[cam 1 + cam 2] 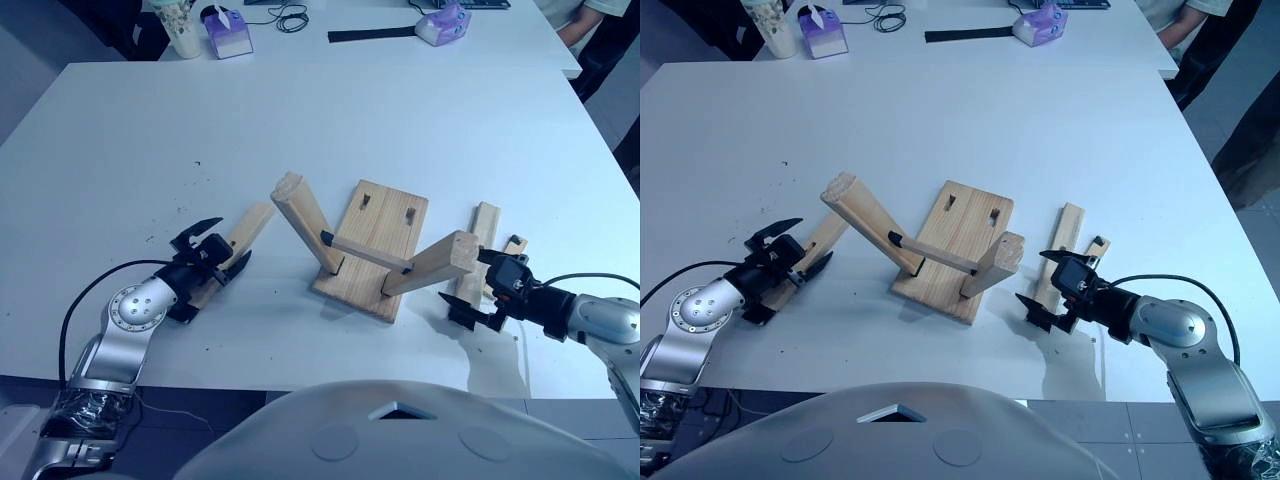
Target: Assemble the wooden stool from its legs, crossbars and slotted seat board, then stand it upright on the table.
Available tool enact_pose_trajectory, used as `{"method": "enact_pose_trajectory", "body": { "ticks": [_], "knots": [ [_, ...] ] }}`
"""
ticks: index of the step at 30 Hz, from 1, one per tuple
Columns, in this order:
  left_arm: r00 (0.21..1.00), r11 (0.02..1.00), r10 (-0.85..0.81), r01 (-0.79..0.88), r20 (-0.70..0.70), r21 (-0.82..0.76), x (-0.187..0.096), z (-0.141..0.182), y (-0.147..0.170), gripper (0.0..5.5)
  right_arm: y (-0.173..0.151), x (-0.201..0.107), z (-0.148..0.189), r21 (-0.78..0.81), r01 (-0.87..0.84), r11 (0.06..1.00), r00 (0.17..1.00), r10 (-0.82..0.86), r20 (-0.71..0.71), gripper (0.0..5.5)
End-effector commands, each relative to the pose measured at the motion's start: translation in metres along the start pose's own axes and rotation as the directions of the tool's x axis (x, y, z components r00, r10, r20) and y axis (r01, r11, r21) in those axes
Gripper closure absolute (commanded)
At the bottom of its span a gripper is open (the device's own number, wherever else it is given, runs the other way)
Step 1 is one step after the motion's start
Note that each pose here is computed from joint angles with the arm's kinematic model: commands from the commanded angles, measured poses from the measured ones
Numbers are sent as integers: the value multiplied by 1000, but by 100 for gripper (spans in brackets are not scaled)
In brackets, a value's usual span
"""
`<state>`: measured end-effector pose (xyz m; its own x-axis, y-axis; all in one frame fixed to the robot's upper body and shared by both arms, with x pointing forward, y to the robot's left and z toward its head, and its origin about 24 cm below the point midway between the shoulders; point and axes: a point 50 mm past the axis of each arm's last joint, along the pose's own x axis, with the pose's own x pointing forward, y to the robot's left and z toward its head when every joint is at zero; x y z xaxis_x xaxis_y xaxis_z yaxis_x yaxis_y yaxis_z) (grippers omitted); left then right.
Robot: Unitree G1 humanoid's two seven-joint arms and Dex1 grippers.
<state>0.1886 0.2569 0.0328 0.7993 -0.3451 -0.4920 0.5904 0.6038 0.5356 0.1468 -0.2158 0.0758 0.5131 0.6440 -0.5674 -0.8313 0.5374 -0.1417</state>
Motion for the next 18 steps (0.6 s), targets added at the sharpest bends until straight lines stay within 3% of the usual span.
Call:
{"method": "enact_pose_trajectory", "body": {
  "ticks": [1, 7, 12, 18],
  "knots": [
    [985, 999, -33, 32, -170, -7, 1, -27, -8, 113, 0, 2, 21, -41, -48, 998, 997, 50, 58, 102],
    [988, 999, 25, -30, -154, -29, 16, -23, 2, 113, -16, 14, 24, -54, -27, 998, 997, 30, 67, 102],
    [990, 991, -61, 75, 124, -111, 25, 36, 1, 113, -36, 24, 18, -63, 46, 997, 997, -42, 62, 102],
    [963, 980, -119, 153, 241, -126, 13, 78, 19, 113, -70, 27, 31, -95, 132, 987, 986, -120, 118, 102]
  ]
}}
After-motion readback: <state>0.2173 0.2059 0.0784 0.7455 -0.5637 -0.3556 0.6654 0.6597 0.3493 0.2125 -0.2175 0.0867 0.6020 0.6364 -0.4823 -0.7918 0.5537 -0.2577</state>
